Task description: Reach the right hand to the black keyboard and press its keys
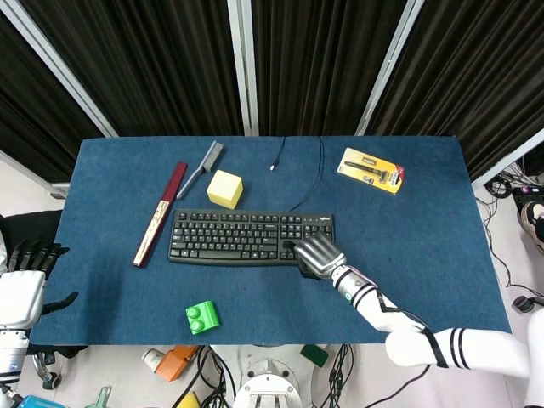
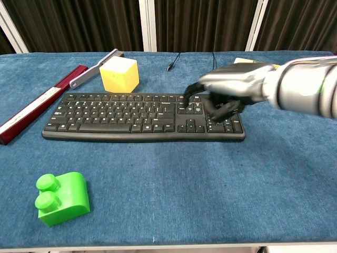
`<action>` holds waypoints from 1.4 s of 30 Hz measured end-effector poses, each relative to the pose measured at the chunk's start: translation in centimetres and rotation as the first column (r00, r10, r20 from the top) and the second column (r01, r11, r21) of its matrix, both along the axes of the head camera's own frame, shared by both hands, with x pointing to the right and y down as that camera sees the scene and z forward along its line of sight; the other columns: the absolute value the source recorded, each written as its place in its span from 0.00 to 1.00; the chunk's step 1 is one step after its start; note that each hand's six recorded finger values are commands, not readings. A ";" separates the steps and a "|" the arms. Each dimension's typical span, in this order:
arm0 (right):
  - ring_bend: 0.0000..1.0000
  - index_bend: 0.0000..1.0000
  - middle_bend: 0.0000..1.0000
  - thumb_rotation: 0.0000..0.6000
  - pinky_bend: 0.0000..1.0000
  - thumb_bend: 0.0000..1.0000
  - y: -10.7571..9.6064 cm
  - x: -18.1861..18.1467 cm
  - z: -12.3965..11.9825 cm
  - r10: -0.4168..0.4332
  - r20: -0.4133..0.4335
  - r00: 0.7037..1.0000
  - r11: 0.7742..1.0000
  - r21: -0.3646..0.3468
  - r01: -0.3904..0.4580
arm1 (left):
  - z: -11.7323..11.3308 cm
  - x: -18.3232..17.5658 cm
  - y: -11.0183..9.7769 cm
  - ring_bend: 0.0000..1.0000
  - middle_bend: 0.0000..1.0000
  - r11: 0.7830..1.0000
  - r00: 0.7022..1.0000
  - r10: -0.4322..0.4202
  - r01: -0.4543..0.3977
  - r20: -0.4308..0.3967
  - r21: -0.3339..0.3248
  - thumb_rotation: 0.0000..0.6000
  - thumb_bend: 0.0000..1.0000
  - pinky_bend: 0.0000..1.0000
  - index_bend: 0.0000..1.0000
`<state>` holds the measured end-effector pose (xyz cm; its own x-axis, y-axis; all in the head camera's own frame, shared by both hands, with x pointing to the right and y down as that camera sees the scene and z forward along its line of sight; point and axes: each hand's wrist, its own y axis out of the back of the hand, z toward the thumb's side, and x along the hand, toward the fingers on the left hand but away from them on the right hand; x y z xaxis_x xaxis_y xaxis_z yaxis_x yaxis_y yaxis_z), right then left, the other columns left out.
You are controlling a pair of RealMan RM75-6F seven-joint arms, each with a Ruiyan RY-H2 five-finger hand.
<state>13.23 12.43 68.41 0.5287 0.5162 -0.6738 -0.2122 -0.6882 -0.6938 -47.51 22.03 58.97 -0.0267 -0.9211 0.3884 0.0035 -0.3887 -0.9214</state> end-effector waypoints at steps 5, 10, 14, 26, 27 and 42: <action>1.00 0.30 0.95 0.72 1.00 1.00 0.0 -2.1 1.1 -0.019 -0.024 1.000 1.000 -0.018 0.018 | 0.1 0.0 -0.1 0.10 0.17 1.000 1.000 0.001 -0.001 0.001 -0.001 1.00 0.08 0.00 0.22; 1.00 0.30 0.95 0.72 1.00 1.00 -0.4 -3.0 2.0 -0.021 -0.043 0.999 1.000 -0.023 0.020 | 0.1 0.1 -0.2 0.10 0.17 1.000 1.000 0.002 -0.002 0.002 0.000 1.00 0.08 0.00 0.22; 1.00 0.30 0.95 0.72 1.00 1.00 -0.6 -3.6 2.6 -0.021 -0.054 0.998 0.999 -0.028 0.020 | 0.1 0.1 -0.3 0.10 0.17 1.000 1.000 0.003 -0.003 0.004 -0.002 1.00 0.08 0.00 0.22; 1.00 0.30 0.95 0.71 1.00 1.00 -0.4 -4.2 3.8 -0.039 -0.079 0.996 0.997 -0.064 0.034 | 0.2 0.1 -0.2 0.10 0.17 1.000 1.000 -0.001 0.001 0.008 -0.004 1.00 0.08 0.00 0.22; 1.00 0.30 0.95 0.71 1.00 1.00 -0.5 -4.2 3.7 -0.036 -0.077 0.996 0.998 -0.059 0.032 | 0.1 0.0 -0.2 0.10 0.17 1.000 1.000 -0.002 0.002 0.008 -0.003 1.00 0.08 0.00 0.22; 0.63 0.00 0.63 0.69 0.69 0.26 -4.1 3.0 -4.1 0.132 -0.007 0.991 0.965 0.231 -0.126 | -0.2 0.2 -0.7 0.10 0.17 1.000 1.000 0.009 -0.008 -0.005 0.020 1.00 0.08 0.00 0.22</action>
<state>16.26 8.30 64.31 0.4334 0.7214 -0.5402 -0.1494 -0.5336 -0.8325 -47.29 21.38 58.78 -0.0168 -0.9287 0.3703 0.0020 -0.3704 -0.9289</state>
